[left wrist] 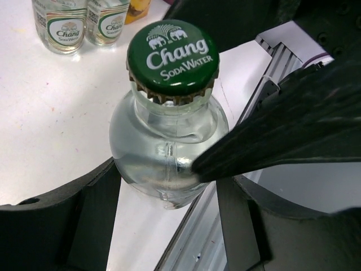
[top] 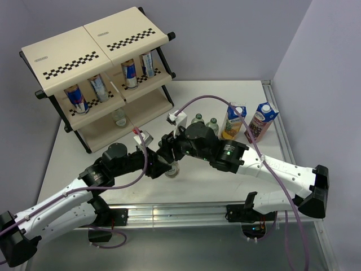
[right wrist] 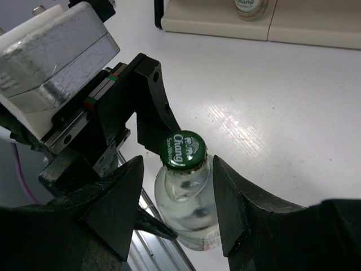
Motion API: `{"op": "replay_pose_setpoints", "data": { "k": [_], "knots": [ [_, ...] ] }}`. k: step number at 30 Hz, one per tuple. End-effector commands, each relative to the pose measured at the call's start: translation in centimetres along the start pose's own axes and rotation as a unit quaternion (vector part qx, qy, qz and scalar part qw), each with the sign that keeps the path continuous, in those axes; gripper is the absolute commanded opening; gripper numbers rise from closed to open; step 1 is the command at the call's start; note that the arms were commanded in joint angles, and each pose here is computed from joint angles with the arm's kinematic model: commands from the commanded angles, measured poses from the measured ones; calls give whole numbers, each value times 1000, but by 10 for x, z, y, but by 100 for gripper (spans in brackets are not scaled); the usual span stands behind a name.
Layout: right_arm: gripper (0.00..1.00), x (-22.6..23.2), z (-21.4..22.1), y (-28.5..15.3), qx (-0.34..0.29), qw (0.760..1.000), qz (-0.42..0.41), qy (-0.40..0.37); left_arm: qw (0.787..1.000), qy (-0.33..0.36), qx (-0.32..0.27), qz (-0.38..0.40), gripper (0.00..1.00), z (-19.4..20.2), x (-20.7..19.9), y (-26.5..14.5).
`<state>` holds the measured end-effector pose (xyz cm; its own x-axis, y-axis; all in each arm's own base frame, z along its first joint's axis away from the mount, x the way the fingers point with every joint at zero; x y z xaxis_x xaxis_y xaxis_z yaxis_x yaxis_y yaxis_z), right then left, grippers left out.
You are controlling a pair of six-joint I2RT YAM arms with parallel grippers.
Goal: Place and organize the beverage onto the shelf
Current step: Adjust the drink.
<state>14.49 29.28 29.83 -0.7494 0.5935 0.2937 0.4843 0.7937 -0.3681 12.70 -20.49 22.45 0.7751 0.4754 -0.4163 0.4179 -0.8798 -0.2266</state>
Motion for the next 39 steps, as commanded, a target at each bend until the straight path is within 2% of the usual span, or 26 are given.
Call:
{"op": "replay_pose_setpoints", "data": {
  "k": [1,4,7,9,10,11,12,14,17,18,21,24,28,33,36,37,38,39],
  "knots": [
    [59,5,-21,1,-27,1000,-2,-11,991,37,-111,69,0,-55,-28,-5],
    [59,1,-22,9,-20,999,19,-19,991,36,-105,73,0,-54,-29,-4],
    [53,-1,-21,14,-20,999,29,-25,992,37,-102,72,0,-53,-28,-4],
    [40,0,-22,15,-25,999,24,-28,992,36,-100,71,1,-53,-28,-3],
    [20,1,-23,15,-27,999,20,-29,992,34,-102,61,0,-54,-26,-3],
    [8,2,-24,14,-28,999,16,-30,993,28,-100,51,0,-55,-24,-2],
    [0,4,-26,13,-32,999,10,-29,994,24,-99,41,0,-55,-23,-1],
    [0,7,-31,7,-48,999,3,-22,994,17,-102,19,0,-58,-19,1],
    [0,12,-40,-4,-91,996,-8,5,994,14,-105,15,27,-58,-17,2],
    [0,13,-42,-6,-105,994,-13,13,994,14,-110,17,45,-59,-17,2],
    [0,15,-50,-16,-137,990,-16,42,993,12,-119,21,66,-58,-17,2],
    [0,16,-56,-21,-152,986,-17,63,992,9,-127,22,64,-56,-17,3],
    [0,21,-58,-18,-143,987,-29,69,986,11,-163,28,68,-62,-18,-1],
    [0,26,-60,-19,-145,985,-48,77,981,13,-194,29,86,-54,-15,-6],
    [0,28,-63,-20,-149,984,-54,76,981,11,-195,22,87,-52,-12,-6],
    [0,28,-64,-21,-151,984,-53,74,982,12,-189,26,85,-50,-12,-5],
    [0,27,-64,-21,-153,984,-51,73,982,14,-185,27,78,-49,-12,-4],
    [0,27,-66,-22,-156,984,-50,71,983,13,-182,26,78,-48,-12,-3]
  ]
}}
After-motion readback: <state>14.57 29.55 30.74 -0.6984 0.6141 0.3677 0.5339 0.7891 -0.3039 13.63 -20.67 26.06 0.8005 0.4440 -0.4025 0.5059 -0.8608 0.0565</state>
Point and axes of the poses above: each gripper's point midway between its finger pads, its own y axis out along the fingers, its own x axis along the line the jaws close on, z = x × y, the point moved 7 cm from there along -y, back along the fingers, and after that the axes turned 1 degree about y, right-handed, at the moved point
